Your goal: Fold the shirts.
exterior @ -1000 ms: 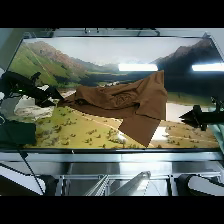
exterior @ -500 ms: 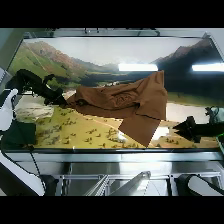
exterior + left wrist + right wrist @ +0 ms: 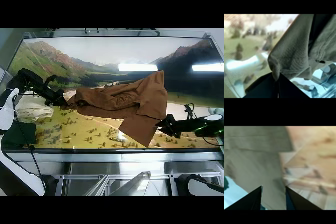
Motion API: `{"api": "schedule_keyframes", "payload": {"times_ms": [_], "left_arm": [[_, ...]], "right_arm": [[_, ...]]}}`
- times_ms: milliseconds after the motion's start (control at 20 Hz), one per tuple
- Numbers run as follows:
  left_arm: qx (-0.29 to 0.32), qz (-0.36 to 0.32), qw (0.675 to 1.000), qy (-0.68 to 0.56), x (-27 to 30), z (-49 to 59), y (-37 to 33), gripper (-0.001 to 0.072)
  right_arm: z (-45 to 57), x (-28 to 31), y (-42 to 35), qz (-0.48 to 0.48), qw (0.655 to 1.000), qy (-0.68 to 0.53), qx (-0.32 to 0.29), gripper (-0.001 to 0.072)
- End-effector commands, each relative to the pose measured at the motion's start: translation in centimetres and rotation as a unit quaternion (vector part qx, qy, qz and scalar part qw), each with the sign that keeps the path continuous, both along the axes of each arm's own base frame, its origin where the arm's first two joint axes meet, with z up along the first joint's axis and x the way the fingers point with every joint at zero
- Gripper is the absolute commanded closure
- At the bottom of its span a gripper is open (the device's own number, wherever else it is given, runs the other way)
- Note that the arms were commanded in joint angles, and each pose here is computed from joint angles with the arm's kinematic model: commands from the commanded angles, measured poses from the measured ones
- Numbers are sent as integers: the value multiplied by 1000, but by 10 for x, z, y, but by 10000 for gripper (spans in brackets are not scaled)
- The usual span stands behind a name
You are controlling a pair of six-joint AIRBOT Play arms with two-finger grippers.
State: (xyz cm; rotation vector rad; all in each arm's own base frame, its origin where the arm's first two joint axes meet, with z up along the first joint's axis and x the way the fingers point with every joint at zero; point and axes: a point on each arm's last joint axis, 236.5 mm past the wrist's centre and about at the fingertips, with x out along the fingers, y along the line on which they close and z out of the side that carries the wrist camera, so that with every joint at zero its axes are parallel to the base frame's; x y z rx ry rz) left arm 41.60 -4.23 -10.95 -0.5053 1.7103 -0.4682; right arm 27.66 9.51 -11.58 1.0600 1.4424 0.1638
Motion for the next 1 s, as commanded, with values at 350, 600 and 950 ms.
{"api": "schedule_keyframes", "payload": {"times_ms": [350,600,950], "left_arm": [[-176,28,978,-105,29,110,-49,694],[-295,-11,908,-297,-12,319,-73,693],[-170,68,749,-636,-119,539,-50,691]], "right_arm": [[125,76,66,56,960,-232,147,693],[455,64,2,45,758,-646,78,694],[638,-27,-52,-57,562,-781,-265,693]]}}
